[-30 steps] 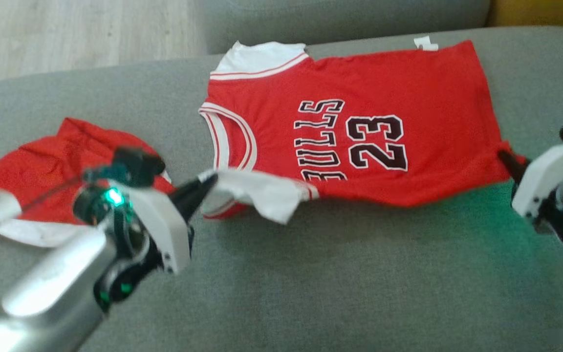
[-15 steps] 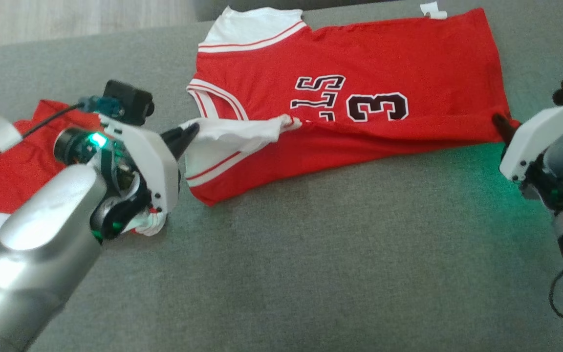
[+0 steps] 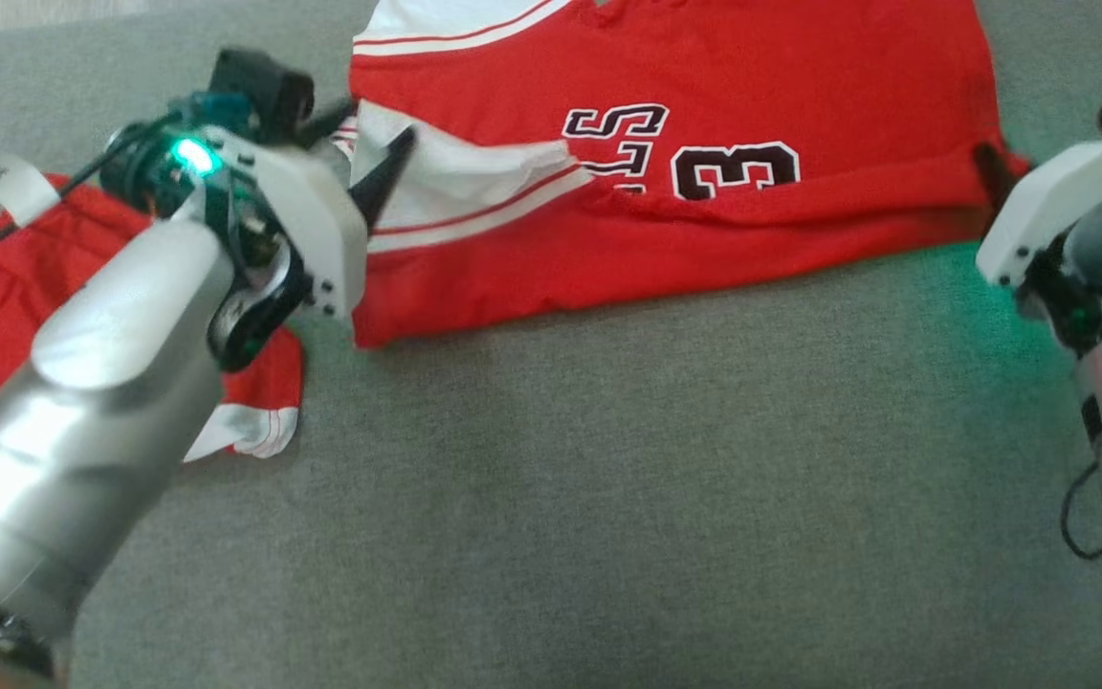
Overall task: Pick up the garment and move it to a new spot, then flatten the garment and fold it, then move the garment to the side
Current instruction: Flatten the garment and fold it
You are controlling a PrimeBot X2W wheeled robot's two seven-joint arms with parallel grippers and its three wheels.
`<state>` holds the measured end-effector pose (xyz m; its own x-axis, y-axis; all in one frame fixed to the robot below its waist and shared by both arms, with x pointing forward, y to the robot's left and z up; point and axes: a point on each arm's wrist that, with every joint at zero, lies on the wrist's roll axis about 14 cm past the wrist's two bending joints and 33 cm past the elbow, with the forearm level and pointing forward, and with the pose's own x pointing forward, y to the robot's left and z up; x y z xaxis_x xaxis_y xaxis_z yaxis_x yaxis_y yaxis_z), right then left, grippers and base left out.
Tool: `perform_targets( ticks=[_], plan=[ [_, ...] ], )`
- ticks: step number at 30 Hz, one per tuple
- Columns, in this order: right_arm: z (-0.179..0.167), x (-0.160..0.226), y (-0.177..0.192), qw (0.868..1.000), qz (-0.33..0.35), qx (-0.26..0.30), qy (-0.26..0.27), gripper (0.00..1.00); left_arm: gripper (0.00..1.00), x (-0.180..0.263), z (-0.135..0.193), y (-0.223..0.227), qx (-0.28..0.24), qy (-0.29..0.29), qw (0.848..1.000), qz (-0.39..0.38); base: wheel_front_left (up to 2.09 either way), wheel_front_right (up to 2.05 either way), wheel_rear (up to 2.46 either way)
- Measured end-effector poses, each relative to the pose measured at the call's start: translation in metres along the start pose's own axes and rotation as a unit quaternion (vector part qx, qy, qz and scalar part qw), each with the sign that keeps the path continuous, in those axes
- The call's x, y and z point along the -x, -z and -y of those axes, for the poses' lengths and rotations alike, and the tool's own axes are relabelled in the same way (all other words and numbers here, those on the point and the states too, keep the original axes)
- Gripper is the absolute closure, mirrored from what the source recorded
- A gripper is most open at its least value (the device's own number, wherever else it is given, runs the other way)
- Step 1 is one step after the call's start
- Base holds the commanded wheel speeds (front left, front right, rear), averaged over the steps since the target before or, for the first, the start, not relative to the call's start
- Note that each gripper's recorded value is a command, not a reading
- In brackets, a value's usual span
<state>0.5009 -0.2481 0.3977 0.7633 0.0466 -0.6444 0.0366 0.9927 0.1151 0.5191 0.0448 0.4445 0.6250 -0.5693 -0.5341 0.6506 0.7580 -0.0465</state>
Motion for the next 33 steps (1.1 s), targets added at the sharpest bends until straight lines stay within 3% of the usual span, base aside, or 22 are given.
perform_targets(
  ticks=[3, 6, 11, 13, 18, 21, 27, 33],
  plan=[
    [-0.003, 0.000, -0.025, 0.998, 0.061, -0.019, -0.001, 0.00, 0.00, -0.004, -0.003, -0.025, 0.007, -0.015, 0.998, 0.065, 0.00, 0.00, 0.00],
    [-0.008, 0.010, -0.059, 0.988, 0.154, -0.025, -0.008, 0.00, 0.00, 0.006, -0.017, -0.061, 0.025, -0.060, 0.984, 0.165, 0.00, 0.00, 0.00],
    [-0.024, 0.045, -0.115, 0.946, 0.321, -0.013, -0.030, 0.00, 0.00, 0.036, -0.026, -0.106, 0.033, -0.107, 0.949, 0.294, 0.00, 0.00, 0.00],
    [-0.026, 0.058, -0.114, 0.938, 0.346, 0.008, -0.034, 0.00, 0.00, 0.047, -0.023, -0.114, 0.039, -0.121, 0.939, 0.319, 0.00, 0.00, 0.00],
    [-0.017, 0.085, -0.085, 0.931, 0.364, 0.019, -0.019, 0.00, 0.00, 0.076, 0.000, -0.108, 0.066, -0.143, 0.917, 0.365, 0.00, 0.00, 0.00],
    [-0.014, 0.104, -0.068, 0.925, 0.379, 0.004, -0.006, 0.00, 0.00, 0.081, 0.022, -0.075, 0.080, -0.149, 0.921, 0.350, 0.00, 0.00, 0.00],
    [-0.019, 0.119, -0.011, 0.936, 0.351, -0.017, 0.012, 0.00, 0.00, 0.080, 0.052, 0.000, 0.123, -0.160, 0.937, 0.284, 0.00, 0.00, 0.00],
    [-0.021, 0.127, -0.015, 0.931, 0.364, -0.018, 0.016, 0.00, 0.00, 0.073, 0.049, 0.018, 0.120, -0.166, 0.945, 0.256, 0.00, 0.00, 0.00]
  ],
)
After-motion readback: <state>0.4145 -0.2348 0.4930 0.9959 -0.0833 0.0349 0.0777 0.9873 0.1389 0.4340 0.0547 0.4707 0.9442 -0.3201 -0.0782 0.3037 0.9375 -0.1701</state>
